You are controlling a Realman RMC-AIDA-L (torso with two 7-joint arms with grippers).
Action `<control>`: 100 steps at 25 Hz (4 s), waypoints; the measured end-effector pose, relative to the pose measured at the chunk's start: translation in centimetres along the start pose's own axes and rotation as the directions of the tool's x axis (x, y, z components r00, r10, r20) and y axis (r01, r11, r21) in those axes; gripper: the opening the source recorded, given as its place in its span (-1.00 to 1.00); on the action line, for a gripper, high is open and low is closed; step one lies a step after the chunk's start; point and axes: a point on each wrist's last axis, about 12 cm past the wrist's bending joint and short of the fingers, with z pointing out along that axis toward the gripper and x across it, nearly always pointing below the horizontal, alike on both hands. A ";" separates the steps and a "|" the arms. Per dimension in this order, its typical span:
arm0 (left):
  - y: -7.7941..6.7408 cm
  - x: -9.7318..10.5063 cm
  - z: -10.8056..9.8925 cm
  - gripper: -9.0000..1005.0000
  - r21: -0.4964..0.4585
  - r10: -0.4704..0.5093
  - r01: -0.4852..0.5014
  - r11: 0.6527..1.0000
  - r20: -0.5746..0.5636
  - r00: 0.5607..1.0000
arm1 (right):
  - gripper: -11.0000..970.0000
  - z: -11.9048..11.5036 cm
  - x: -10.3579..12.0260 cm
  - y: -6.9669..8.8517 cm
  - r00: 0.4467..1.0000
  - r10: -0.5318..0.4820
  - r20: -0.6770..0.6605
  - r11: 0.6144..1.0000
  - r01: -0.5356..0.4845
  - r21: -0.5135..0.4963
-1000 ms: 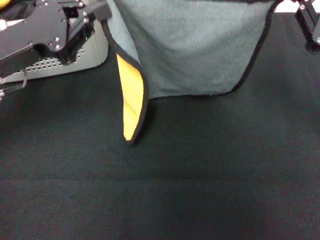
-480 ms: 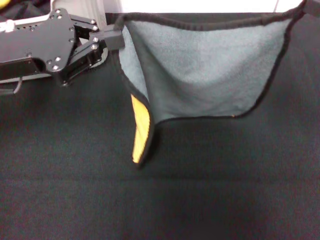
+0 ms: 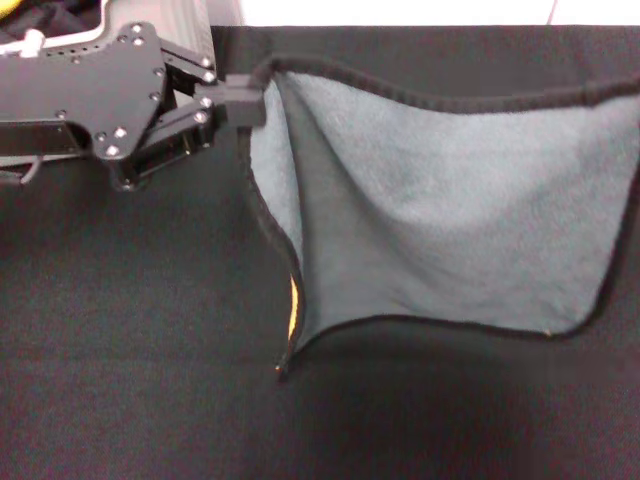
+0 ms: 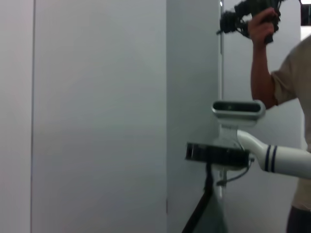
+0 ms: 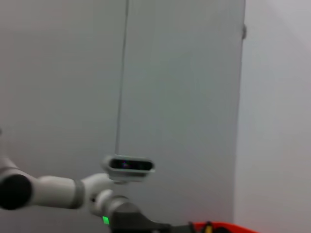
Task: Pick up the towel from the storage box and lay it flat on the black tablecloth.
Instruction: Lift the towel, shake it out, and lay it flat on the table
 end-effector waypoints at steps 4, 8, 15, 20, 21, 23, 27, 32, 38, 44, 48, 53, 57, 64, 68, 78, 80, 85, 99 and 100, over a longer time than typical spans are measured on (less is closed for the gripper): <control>0.1 -0.1 0.1 -0.94 0.012 -0.006 0.006 1.000 -0.018 1.000 | -0.96 -0.8 -0.4 1.3 0.999 0.026 0.031 0.997 -0.024 -0.069; 0.0 -0.3 0.1 -0.94 0.027 0.001 0.000 1.000 -0.030 1.000 | -0.96 -2.0 -0.6 2.8 0.997 0.034 0.071 0.994 -0.026 -0.105; -0.6 -0.9 -0.2 -0.94 0.058 -0.009 0.012 0.998 -0.048 0.999 | -0.96 -3.4 -0.5 4.9 0.991 0.057 0.120 0.985 -0.036 -0.170; -1.2 -0.5 -0.7 -0.94 0.045 -0.034 0.036 0.998 -0.042 0.999 | -0.96 -4.1 0.3 5.3 0.981 0.105 0.161 0.977 -0.071 -0.202; -1.4 -0.4 -0.9 -0.94 0.038 -0.039 0.040 0.998 -0.038 0.999 | -0.96 -4.2 0.5 5.3 0.978 0.120 0.171 0.977 -0.085 -0.197; -1.9 0.0 -1.4 -0.94 0.022 -0.043 0.044 0.999 -0.030 0.999 | -0.96 -4.5 1.2 5.1 0.971 0.148 0.187 0.977 -0.114 -0.181; -2.3 0.9 -1.5 -0.94 0.013 -0.058 0.058 0.998 -0.036 0.998 | -0.96 -5.2 3.4 4.1 0.956 0.212 0.202 0.975 -0.191 -0.114; -1.7 2.0 -0.3 -0.94 0.022 -0.047 0.048 0.999 -0.052 0.998 | -0.96 -5.8 5.3 2.7 0.942 0.265 0.207 0.964 -0.260 -0.049; -0.2 3.6 2.0 -0.94 0.018 -0.009 0.010 1.000 -0.072 0.997 | -0.96 -5.5 6.9 1.0 0.943 0.272 0.194 0.960 -0.280 0.014; 1.5 4.8 4.8 -0.93 -0.015 0.055 -0.058 0.998 -0.163 0.985 | -0.96 -3.9 8.7 -1.0 0.951 0.264 0.162 0.957 -0.279 0.081; 2.5 4.9 5.8 -0.93 -0.029 0.117 -0.125 0.992 -0.206 0.971 | -0.96 -2.4 9.8 -2.3 0.960 0.252 0.123 0.957 -0.266 0.116; 3.5 4.7 6.2 -0.93 -0.045 0.200 -0.216 0.975 -0.233 0.952 | -0.96 -0.6 11.1 -3.9 0.972 0.221 0.082 0.955 -0.233 0.183; 4.4 4.5 6.4 -0.93 -0.085 0.231 -0.260 0.962 -0.255 0.939 | -0.96 0.4 11.8 -4.9 0.978 0.197 0.060 0.951 -0.206 0.230; 5.6 4.1 6.8 -0.93 -0.123 0.331 -0.376 0.918 -0.284 0.900 | -0.96 1.8 12.6 -6.5 0.988 0.156 0.021 0.943 -0.155 0.295; 6.1 4.1 7.2 -0.93 -0.134 0.376 -0.430 0.893 -0.304 0.875 | -0.96 2.3 12.9 -7.1 0.989 0.145 -0.007 0.936 -0.135 0.324; 6.6 6.8 8.7 -0.93 -0.186 0.449 -0.549 0.815 -0.397 0.800 | -0.96 3.8 14.3 -8.0 0.987 0.136 -0.083 0.924 -0.096 0.370; 6.7 7.3 8.6 -0.92 -0.205 0.457 -0.569 0.797 -0.412 0.788 | -0.96 4.0 14.5 -8.1 0.987 0.130 -0.096 0.922 -0.085 0.378; 6.8 8.3 8.3 -0.92 -0.246 0.470 -0.606 0.757 -0.439 0.766 | -0.96 4.0 15.2 -8.4 0.981 0.136 -0.137 0.905 -0.067 0.419; 6.1 12.4 8.6 -0.92 -0.289 0.427 -0.638 0.714 -0.542 0.724 | -0.96 4.6 17.5 -8.6 0.965 0.133 -0.228 0.884 -0.011 0.467; 6.0 12.5 8.7 -0.92 -0.289 0.421 -0.634 0.717 -0.546 0.725 | -0.96 4.6 17.6 -8.6 0.964 0.124 -0.237 0.884 0.001 0.467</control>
